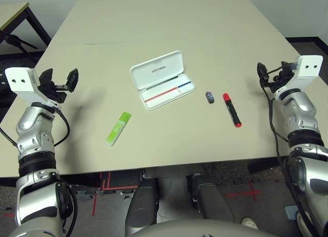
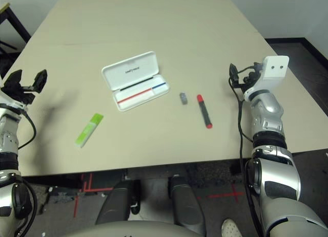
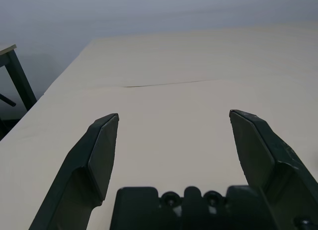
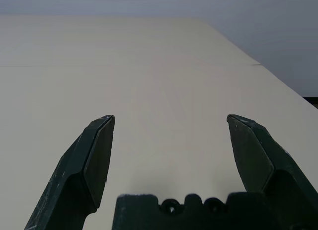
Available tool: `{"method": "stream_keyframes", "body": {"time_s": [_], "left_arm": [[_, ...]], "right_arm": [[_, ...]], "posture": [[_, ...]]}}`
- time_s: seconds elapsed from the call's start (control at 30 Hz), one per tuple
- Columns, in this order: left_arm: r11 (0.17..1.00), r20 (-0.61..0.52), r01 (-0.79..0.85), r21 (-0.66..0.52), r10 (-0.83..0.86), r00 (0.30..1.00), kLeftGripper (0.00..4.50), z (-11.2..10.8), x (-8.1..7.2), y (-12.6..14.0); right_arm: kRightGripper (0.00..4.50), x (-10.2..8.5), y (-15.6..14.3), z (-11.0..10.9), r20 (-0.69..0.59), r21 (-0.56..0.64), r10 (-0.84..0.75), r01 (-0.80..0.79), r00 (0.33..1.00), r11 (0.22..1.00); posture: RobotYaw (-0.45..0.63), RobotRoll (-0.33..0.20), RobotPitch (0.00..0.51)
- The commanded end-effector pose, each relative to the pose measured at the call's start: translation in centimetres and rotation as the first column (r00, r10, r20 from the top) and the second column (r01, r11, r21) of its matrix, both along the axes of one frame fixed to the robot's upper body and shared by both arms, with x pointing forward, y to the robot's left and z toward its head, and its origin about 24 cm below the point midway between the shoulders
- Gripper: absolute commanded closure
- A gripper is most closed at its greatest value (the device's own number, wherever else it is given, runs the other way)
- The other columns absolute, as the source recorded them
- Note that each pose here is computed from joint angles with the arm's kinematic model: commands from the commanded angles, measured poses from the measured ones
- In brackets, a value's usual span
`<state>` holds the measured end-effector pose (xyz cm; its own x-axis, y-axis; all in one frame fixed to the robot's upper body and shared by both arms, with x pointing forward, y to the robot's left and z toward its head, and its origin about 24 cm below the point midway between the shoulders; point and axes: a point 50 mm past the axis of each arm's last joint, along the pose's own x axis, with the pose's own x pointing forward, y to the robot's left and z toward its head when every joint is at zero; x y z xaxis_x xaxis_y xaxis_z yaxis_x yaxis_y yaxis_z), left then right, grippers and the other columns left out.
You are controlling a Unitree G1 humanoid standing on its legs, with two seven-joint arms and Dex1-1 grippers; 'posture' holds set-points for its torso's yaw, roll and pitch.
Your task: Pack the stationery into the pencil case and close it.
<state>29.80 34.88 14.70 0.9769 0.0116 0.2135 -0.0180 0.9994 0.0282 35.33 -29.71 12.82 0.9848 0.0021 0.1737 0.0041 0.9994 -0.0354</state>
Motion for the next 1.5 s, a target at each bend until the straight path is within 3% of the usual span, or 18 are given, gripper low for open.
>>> {"method": "stream_keyframes", "body": {"time_s": [0.03, 0.3, 0.47, 0.6, 0.7, 0.87, 1.03, 1.2, 1.37, 1.5], "left_arm": [[1.000, -0.011, -0.013, -0.005, 0.013, 1.000, 0.02, -0.3, -0.2, 0.4], [1.000, -0.008, -0.007, -0.003, 0.007, 1.000, 0.02, -0.3, -0.7, 0.1], [1.000, -0.012, 0.006, 0.001, -0.006, 1.000, 0.02, 0.0, -0.7, 0.3], [0.998, -0.021, 0.066, 0.009, -0.066, 0.998, 0.02, 0.0, -0.6, -0.3], [0.987, -0.035, 0.157, 0.023, -0.156, 0.987, 0.02, 0.0, -0.6, -1.5], [0.950, -0.067, 0.307, 0.060, -0.303, 0.951, 0.02, 0.2, -0.8, -3.8], [0.880, -0.146, 0.459, 0.125, -0.441, 0.886, 0.02, 0.3, -1.2, -6.2], [0.727, -0.315, 0.655, 0.208, -0.584, 0.748, 0.02, 0.2, -2.2, -10.1], [0.581, -0.468, 0.768, 0.268, -0.618, 0.631, 0.02, 0.1, -2.6, -13.4], [0.510, -0.553, 0.823, 0.251, -0.623, 0.554, 0.02, 0.1, -2.5, -15.3]], "right_arm": [[0.00, 0.2, 0.4, -0.1, 0.004, 0.008, 0.002, -0.002, 1.000, 1.000], [0.00, 0.4, 0.4, 0.1, 0.000, -0.001, 0.025, -0.025, 1.000, 1.000], [0.00, 0.6, 0.9, 0.4, -0.053, -0.012, 0.145, -0.146, 0.988, 0.989], [0.00, -0.2, 1.7, -0.1, -0.202, -0.058, 0.382, -0.400, 0.902, 0.915], [0.00, -1.3, 2.0, -0.3, -0.308, -0.083, 0.521, -0.568, 0.796, 0.819], [0.00, -2.2, 1.8, -0.1, -0.391, -0.100, 0.586, -0.665, 0.710, 0.740], [0.00, -2.4, 1.7, -0.1, -0.426, -0.101, 0.604, -0.699, 0.673, 0.708], [0.00, -2.4, 1.7, -0.1, -0.447, -0.108, 0.604, -0.710, 0.660, 0.696], [0.00, -2.5, 1.8, -0.5, -0.468, -0.112, 0.605, -0.722, 0.644, 0.682], [0.00, -2.6, 1.9, -0.7, -0.478, -0.115, 0.606, -0.730, 0.635, 0.674]], "posture": [[-0.01, 0.000, 0.121], [-0.01, 0.000, 0.127], [-0.01, 0.000, 0.132], [-0.01, 0.000, 0.135], [-0.01, 0.000, 0.133], [0.00, 0.000, 0.127], [0.00, 0.000, 0.122], [0.01, 0.000, 0.126], [0.01, 0.000, 0.129], [0.01, 0.000, 0.131]]}}
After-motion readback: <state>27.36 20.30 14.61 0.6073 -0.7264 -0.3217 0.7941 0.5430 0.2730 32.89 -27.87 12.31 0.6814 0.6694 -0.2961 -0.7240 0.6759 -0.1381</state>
